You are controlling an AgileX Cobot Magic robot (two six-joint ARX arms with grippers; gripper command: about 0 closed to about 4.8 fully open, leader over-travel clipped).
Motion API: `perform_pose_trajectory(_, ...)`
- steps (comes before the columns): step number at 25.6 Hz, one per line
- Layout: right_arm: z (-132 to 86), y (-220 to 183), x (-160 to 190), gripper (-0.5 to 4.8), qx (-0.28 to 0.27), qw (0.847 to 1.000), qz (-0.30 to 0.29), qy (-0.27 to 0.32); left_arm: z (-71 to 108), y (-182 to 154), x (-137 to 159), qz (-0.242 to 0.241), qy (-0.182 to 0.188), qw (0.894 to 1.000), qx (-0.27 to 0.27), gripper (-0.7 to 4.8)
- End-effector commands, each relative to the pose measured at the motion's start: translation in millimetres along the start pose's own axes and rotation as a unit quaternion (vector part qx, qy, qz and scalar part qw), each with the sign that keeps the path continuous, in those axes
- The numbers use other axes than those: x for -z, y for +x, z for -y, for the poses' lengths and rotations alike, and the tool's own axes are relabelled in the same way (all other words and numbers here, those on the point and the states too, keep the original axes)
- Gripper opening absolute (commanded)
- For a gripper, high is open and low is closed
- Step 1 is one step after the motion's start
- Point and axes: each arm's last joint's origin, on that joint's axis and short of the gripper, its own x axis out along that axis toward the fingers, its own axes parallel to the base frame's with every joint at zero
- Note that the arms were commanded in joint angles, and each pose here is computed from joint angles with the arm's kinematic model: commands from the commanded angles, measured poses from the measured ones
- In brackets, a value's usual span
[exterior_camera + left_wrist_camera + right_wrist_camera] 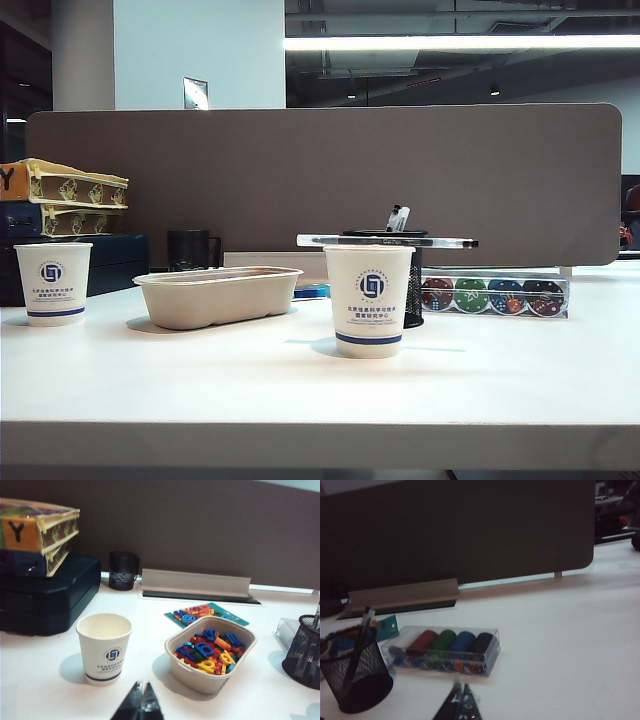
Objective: Pick up one pen and put it in the pen container.
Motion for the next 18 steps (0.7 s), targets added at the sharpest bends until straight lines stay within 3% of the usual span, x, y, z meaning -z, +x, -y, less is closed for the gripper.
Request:
perform_pose_trajectory(1, -0.7, -0.1, -3.4, -0.01, -0.005, 1.000, 0.022, 0.002, 0.6, -0.2, -4.7, 0.020, 0.004, 1.000, 0.006, -0.06)
perform_pose_trajectory(18, -1.7, -1.0, -9.8, 0.23, -0.006, 0.999, 0.027, 0.027, 2.8, -1.5, -17.0, 0.058, 0.008, 0.998, 0.019, -0.04)
